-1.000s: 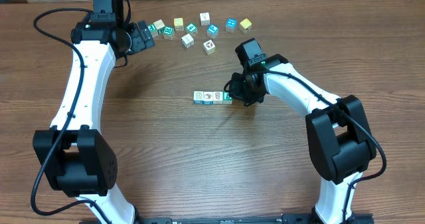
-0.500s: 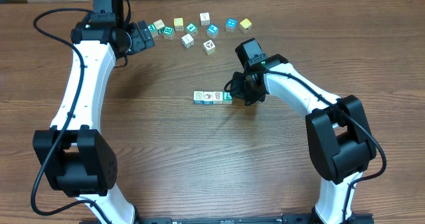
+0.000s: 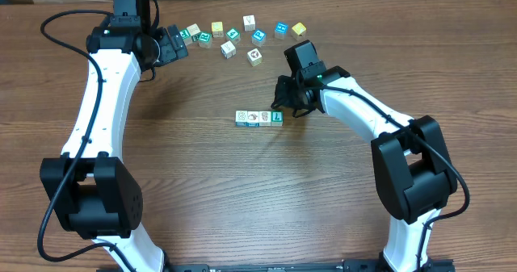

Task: Form a horizontal line

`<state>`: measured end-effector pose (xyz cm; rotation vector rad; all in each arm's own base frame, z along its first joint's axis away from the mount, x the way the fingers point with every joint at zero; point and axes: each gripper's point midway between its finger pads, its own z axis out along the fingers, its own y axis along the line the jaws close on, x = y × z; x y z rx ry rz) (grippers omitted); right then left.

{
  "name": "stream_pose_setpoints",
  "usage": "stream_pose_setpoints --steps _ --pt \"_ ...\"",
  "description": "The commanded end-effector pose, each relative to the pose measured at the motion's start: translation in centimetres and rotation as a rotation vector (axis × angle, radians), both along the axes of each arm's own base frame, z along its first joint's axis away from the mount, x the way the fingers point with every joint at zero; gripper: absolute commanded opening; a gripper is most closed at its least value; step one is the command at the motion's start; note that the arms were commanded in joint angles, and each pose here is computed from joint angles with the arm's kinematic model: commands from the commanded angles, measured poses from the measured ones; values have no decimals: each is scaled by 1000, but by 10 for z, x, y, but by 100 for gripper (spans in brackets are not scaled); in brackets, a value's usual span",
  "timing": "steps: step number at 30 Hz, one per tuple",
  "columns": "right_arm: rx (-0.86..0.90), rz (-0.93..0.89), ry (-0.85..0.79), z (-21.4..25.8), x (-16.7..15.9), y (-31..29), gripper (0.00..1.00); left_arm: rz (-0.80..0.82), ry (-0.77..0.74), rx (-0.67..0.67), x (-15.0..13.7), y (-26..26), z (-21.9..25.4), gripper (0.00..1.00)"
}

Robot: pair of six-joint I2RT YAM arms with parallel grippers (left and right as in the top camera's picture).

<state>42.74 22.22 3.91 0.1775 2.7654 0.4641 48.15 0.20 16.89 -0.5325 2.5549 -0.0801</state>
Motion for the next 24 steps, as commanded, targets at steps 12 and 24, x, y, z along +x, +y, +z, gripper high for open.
stream_pose_setpoints --steps 12,24 --pt "-17 65 8 -11 -10 15 4 -14 -16 1 2 -3 6 100" --pt "-31 67 49 -15 -19 12 4 -14 -16 1 2 -3 6 100"
